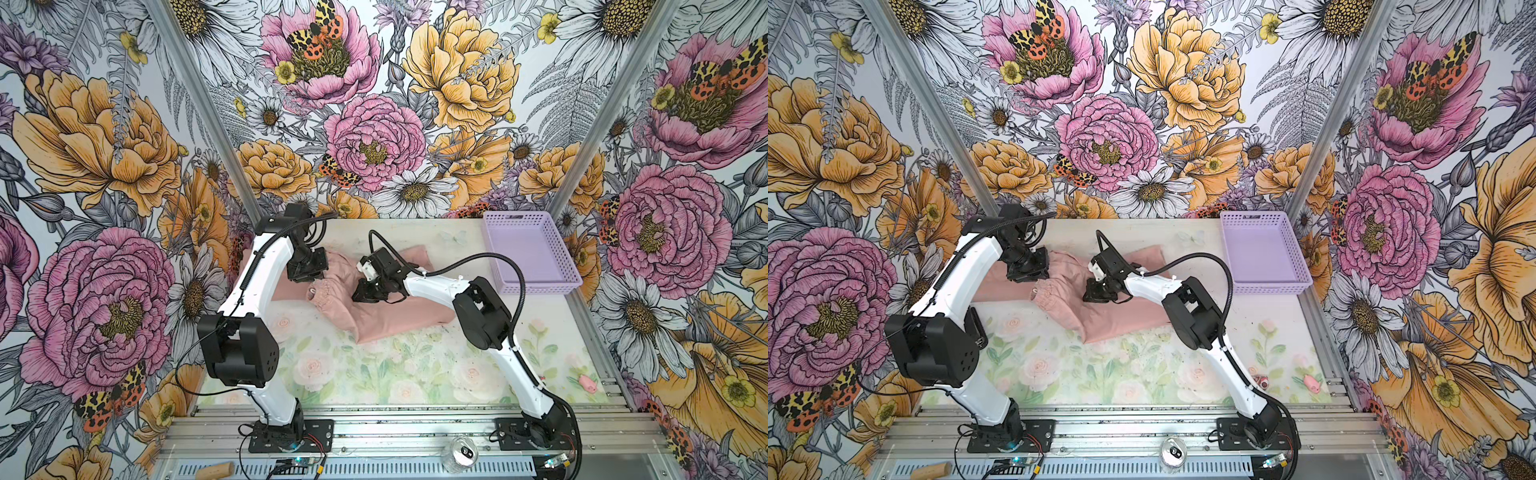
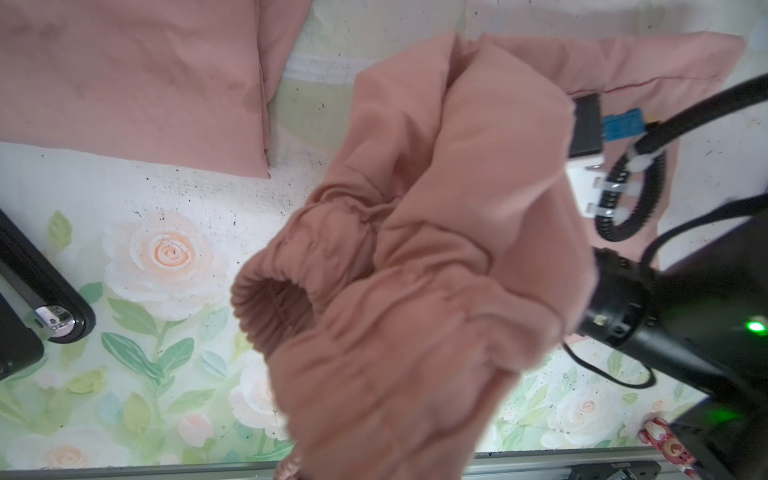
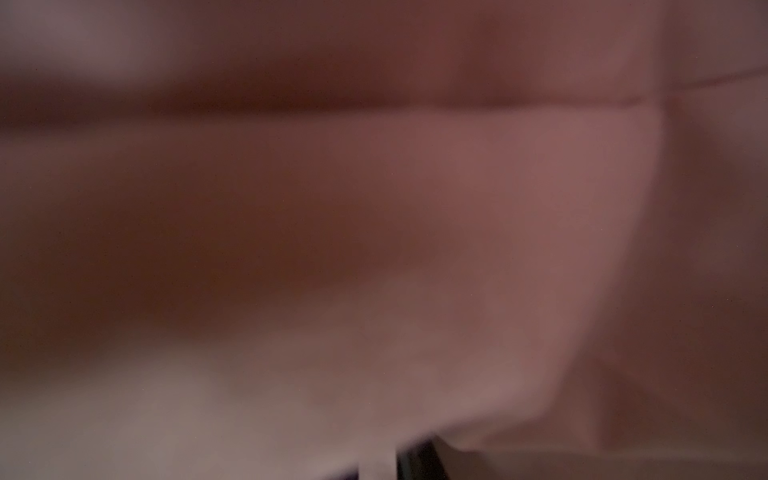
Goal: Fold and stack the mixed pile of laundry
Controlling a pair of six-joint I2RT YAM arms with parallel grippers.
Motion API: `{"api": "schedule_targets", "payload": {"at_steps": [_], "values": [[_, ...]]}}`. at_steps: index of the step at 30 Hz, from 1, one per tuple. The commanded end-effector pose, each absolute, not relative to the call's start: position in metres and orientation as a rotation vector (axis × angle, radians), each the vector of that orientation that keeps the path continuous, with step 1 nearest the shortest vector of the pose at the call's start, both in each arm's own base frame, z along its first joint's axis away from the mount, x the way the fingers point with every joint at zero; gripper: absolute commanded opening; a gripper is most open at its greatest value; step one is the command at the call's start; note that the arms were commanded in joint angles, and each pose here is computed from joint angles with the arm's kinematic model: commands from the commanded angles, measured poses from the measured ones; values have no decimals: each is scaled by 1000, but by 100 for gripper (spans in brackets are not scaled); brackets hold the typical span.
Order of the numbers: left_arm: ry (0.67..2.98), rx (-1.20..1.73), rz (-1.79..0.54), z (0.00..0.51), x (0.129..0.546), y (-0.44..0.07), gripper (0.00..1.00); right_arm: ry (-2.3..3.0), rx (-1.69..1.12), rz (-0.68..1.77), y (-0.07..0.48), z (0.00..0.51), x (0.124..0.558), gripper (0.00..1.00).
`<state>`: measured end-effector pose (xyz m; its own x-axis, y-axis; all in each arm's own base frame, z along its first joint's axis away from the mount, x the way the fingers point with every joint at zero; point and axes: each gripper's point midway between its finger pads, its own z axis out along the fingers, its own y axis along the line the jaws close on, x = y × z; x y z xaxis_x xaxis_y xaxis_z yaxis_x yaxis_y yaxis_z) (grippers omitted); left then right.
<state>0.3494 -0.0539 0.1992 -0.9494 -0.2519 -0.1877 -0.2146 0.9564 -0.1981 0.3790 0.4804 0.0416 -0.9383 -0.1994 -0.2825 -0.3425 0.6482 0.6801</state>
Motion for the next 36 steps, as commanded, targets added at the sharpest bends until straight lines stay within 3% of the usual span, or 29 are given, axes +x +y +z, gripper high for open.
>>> {"api": "schedule_targets", "payload": {"at_steps": [1,8,15,25,36], "values": [[2864,-403,-306,210,346,-63,0,2626,-432,1207,472,70,390,21],[2888,-510,-334,199,350,-69,0,2664,-366,1115,354,113,394,33],[2874,-552,-383,204,363,-98,0,2820,-258,898,248,86,390,33],[2845,-594,-482,215,378,-143,0,2940,-260,771,225,40,375,32],[2928,-583,-504,187,391,-205,0,2983,-270,719,219,13,371,30]]}}
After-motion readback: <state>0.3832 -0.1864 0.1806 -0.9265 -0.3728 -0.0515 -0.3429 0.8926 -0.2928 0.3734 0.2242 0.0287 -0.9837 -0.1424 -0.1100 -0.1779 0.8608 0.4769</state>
